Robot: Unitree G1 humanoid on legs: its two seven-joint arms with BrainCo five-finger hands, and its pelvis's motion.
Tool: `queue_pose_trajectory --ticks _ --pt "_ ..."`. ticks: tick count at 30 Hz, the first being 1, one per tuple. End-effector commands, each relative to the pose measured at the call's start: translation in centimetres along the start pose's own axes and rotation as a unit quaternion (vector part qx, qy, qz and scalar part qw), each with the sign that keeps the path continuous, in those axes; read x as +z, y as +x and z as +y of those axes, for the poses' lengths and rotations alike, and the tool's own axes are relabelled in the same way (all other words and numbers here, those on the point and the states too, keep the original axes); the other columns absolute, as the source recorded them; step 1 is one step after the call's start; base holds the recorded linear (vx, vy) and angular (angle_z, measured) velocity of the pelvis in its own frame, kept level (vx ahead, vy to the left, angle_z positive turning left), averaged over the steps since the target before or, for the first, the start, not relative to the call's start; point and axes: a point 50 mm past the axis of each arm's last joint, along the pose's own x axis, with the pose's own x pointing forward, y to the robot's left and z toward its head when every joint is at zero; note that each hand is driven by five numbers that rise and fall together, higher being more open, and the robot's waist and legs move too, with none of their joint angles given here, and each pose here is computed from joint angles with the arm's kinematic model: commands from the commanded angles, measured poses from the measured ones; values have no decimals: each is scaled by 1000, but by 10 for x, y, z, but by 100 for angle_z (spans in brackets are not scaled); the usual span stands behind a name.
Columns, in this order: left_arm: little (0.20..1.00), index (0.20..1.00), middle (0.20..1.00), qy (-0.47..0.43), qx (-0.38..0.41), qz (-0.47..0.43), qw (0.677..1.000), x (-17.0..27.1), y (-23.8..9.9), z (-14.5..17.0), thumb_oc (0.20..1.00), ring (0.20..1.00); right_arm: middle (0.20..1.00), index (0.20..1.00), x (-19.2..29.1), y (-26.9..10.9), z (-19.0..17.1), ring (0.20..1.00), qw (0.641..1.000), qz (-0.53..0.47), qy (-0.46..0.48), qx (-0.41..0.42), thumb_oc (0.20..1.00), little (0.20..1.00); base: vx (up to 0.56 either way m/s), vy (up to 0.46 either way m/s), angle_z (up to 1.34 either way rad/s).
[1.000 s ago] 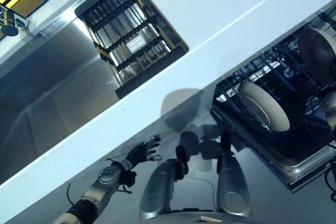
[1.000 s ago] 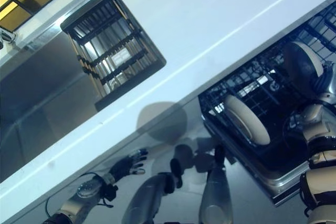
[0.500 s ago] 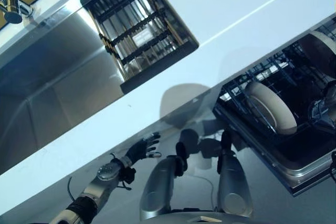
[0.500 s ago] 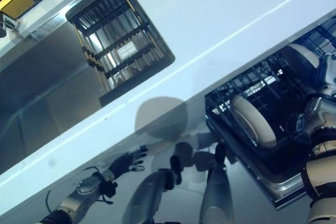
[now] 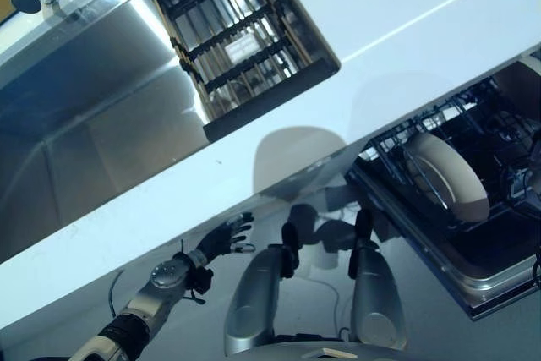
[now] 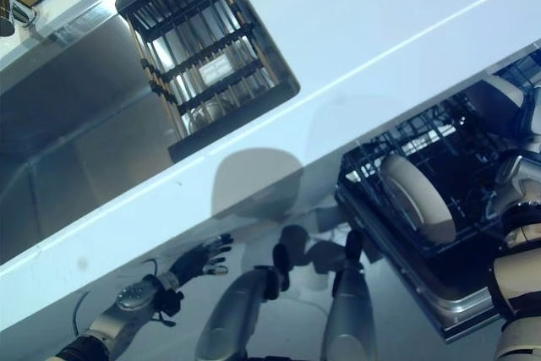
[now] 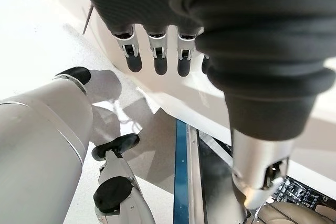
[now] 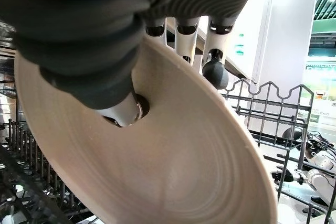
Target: Pick up plates and place into dishwasher.
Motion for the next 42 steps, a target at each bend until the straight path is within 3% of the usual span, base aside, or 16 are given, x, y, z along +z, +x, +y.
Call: queue_pose_trajectory --ticks 1,13,24,42 --pt "1000 1000 1000 3 -3 -19 1000 5 -10 1 1000 1000 200 200 -18 8 -10 200 999 14 -42 3 200 200 0 0 0" --pt "1000 1000 1000 -17 -26 -21 999 -1 -10 -15 1000 1000 200 200 -39 24 -37 200 996 58 -60 -27 200 200 10 33 -1" --pt "1000 1000 1000 -35 -45 -25 998 -5 -12 -31 1000 1000 200 200 -58 27 -44 200 991 134 23 -17 200 200 35 43 -1" --pt "1000 1000 1000 -55 -52 -28 997 -7 -12 -41 1000 1000 200 200 -52 36 -63 200 995 73 7 -68 200 200 20 42 -1"
